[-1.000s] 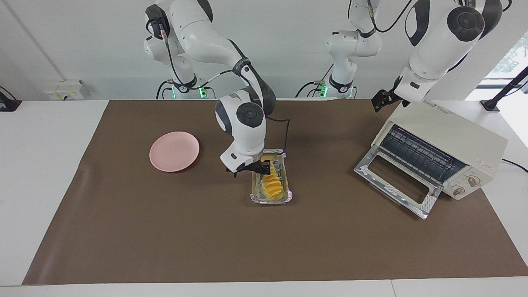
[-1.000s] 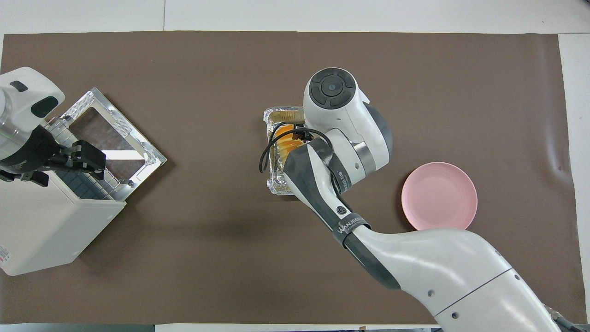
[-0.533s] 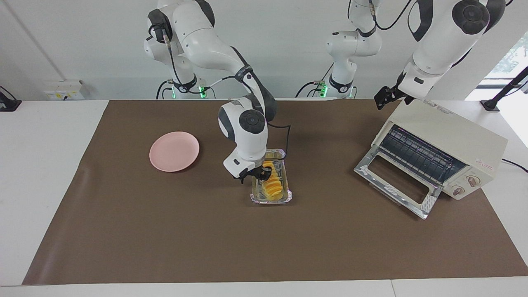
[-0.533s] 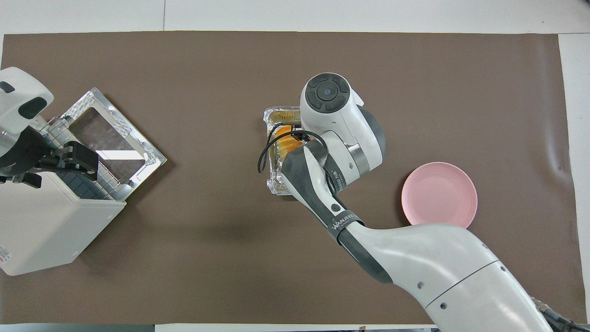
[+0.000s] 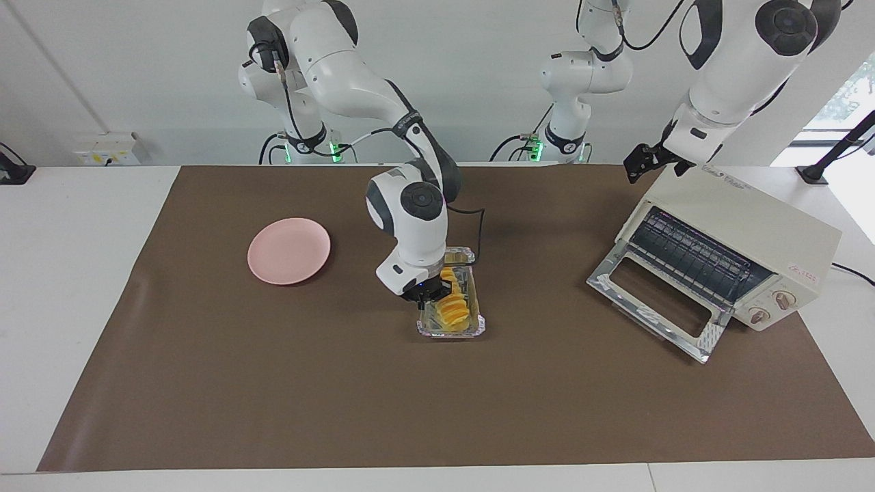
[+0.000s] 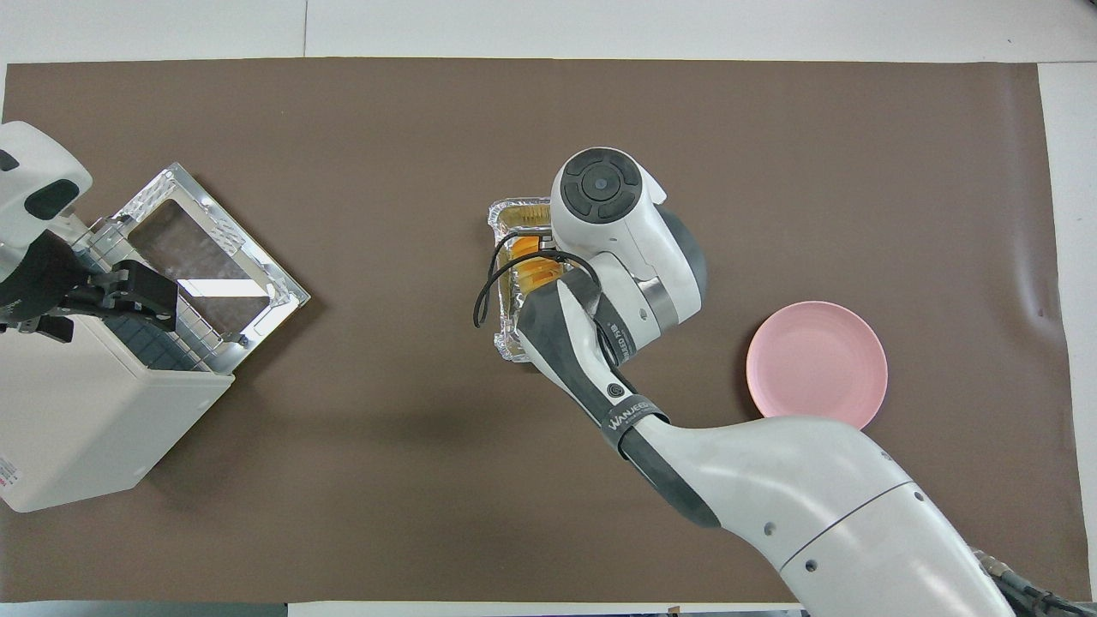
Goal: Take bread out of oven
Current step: 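Grasp the foil tray rim with the right gripper, then drag the foil tray with the right gripper toward the pink plate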
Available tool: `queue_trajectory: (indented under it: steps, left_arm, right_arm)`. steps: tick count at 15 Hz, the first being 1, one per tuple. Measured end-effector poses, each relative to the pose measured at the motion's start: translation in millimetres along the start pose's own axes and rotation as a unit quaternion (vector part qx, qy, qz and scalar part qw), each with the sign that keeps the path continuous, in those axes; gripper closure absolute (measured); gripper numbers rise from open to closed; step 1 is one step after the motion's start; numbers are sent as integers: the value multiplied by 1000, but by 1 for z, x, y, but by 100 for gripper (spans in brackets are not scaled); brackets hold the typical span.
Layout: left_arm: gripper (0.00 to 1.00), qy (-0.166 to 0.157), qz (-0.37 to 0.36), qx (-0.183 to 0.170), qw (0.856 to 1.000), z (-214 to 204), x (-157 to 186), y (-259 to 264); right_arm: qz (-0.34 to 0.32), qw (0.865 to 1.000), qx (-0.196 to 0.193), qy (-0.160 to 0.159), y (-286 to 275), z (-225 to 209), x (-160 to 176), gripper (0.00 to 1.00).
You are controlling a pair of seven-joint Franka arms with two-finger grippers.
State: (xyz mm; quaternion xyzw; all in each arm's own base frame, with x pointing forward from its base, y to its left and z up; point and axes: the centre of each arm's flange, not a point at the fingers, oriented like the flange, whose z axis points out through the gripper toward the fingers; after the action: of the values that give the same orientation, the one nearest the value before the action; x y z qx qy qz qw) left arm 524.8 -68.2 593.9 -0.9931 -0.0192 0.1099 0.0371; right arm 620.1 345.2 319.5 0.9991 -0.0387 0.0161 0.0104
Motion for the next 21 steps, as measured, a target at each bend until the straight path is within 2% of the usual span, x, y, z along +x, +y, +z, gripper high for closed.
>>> queue_trajectory:
  steps: [3, 5, 8, 11, 15, 21]
  left_arm:
    - [0, 1, 3, 0, 1000, -2, -2, 1]
    - [0, 3, 4, 0, 1000, -5, -4, 1]
    - [0, 7, 7, -1, 1000, -9, -7, 0]
    - [0, 9, 12, -1, 1000, -10, -8, -1]
    - [0, 9, 16, -1, 1000, -11, -9, 1]
    - [0, 15, 17, -12, 1000, -12, -8, 3]
  right_arm:
    - [9, 1000, -15, -18, 10, -10, 6, 98]
    - [28, 999, -14, -22, 30, -31, 25, 98]
    - [44, 999, 15, -21, 86, -64, 65, 98]
    - [25, 999, 31, -14, 165, -72, 102, 98]
    - [-5, 999, 41, -10, 253, -49, 131, 98]
    - [-22, 999, 45, 1, 318, 19, 153, 98]
